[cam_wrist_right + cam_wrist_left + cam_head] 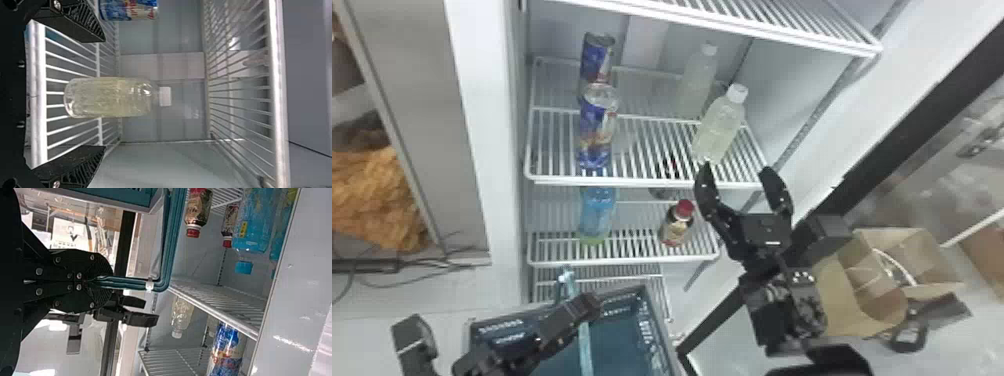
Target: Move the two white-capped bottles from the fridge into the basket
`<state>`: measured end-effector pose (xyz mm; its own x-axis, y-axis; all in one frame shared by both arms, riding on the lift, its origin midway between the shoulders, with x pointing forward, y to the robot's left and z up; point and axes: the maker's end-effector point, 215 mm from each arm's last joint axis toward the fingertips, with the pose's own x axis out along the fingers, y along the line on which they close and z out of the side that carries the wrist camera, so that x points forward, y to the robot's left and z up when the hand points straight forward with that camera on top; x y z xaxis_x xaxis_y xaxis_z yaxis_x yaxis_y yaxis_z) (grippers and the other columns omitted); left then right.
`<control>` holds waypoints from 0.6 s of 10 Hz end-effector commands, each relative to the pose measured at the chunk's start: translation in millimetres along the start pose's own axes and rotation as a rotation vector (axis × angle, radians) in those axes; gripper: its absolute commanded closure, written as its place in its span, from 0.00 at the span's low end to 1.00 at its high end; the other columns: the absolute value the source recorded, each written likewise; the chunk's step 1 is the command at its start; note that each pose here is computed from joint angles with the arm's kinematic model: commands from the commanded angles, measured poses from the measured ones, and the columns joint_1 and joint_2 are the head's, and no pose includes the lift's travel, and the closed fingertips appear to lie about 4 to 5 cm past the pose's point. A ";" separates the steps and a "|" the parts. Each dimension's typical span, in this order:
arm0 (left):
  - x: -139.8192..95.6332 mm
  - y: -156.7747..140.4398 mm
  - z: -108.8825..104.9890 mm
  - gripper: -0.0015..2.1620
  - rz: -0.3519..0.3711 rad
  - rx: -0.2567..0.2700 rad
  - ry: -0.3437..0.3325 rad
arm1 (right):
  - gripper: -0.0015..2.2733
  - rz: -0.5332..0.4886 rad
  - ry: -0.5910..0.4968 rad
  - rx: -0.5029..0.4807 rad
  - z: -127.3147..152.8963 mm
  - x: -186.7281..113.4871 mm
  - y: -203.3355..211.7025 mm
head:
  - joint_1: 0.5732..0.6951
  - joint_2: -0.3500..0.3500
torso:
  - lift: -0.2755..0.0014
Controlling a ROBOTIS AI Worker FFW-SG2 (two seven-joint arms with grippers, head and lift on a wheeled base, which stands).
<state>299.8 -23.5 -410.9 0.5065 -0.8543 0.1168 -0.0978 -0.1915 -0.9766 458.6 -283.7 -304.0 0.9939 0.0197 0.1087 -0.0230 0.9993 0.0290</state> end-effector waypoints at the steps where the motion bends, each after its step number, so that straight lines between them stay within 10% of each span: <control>1: 0.7 -0.2 -1.4 0.55 -0.001 -0.001 0.005 | 0.03 0.015 0.014 -0.011 -7.5 14.6 1.2 | 1.00 0.00 | 0.99; 6: 1.6 -0.3 -3.9 0.55 -0.002 -0.005 0.010 | 0.03 0.017 0.011 -0.045 -11.8 54.4 -3.9 | 1.00 0.00 | 0.99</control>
<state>297.9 -26.5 -409.8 0.4990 -0.8582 0.1200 -0.0994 -0.1942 -0.9759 510.3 -285.2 -309.0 0.9942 0.0379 0.1002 -0.0366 0.9992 -0.0141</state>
